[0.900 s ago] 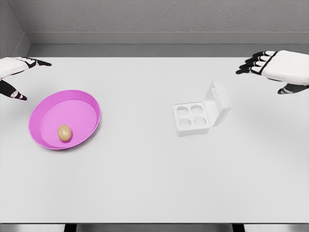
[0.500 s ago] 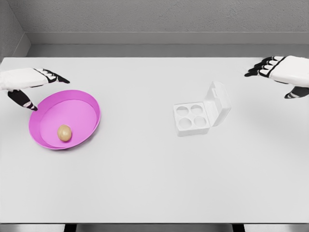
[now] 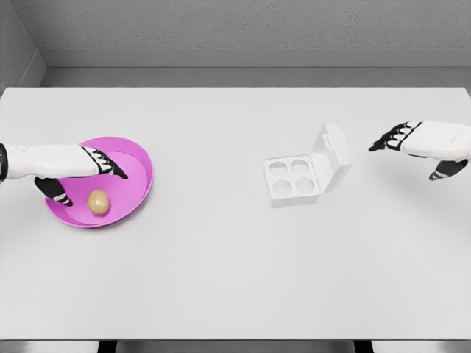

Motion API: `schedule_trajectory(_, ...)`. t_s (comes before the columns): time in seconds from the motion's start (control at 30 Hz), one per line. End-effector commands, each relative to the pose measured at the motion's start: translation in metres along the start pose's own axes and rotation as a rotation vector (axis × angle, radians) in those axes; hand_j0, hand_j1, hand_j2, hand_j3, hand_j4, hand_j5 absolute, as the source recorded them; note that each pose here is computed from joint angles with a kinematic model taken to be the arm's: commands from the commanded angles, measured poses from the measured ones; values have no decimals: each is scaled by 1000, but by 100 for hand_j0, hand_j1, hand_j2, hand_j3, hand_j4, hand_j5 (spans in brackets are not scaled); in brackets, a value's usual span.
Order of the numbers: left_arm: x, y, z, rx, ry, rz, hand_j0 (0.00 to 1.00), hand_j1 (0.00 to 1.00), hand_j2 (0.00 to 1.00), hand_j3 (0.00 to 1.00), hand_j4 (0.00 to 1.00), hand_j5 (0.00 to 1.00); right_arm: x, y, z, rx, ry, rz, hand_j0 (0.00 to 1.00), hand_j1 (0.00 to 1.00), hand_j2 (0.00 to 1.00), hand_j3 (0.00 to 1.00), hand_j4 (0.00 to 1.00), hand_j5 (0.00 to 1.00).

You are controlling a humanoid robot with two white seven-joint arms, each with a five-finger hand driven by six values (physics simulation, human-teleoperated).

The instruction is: Pack egg into the box and close the box lid

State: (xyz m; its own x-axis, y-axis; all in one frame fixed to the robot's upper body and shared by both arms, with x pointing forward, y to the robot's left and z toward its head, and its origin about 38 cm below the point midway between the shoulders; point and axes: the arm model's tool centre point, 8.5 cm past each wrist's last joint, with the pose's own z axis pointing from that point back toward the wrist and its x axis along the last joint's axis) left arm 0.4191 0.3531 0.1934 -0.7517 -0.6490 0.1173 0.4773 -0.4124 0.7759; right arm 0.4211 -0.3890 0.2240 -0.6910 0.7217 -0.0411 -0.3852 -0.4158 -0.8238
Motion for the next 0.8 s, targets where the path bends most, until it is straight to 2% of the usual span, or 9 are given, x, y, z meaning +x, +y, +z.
schedule_trajectory(0.0,9,0,-6,-15,-21,-26,88,88,88,88,88,88,1,3,-2,10,-6,-5,100,100,100,100,100,100)
schedule_trajectory(0.07,8,0,-6,-16,-19,-26,82,82,82,82,82,82,5,9,-7,29,-19,-6,100,100,100,100,100,100)
schedule_trajectory(0.27,9,-5,-4,-27,-18,-23,82,82,82,82,82,82,5,10,-7,32,-20,-9,100,100,100,100,100,100)
schedule_trajectory(0.37,9,-8,-6,-41,-21,-23,82,82,82,82,82,82,-3,17,-5,44,1,-32,100,100,100,100,100,100)
schedule_trajectory(0.77,7,-17,-8,-69,-8,-26,82,82,82,82,82,82,3,13,-16,32,-22,-29,100,100,100,100,100,100)
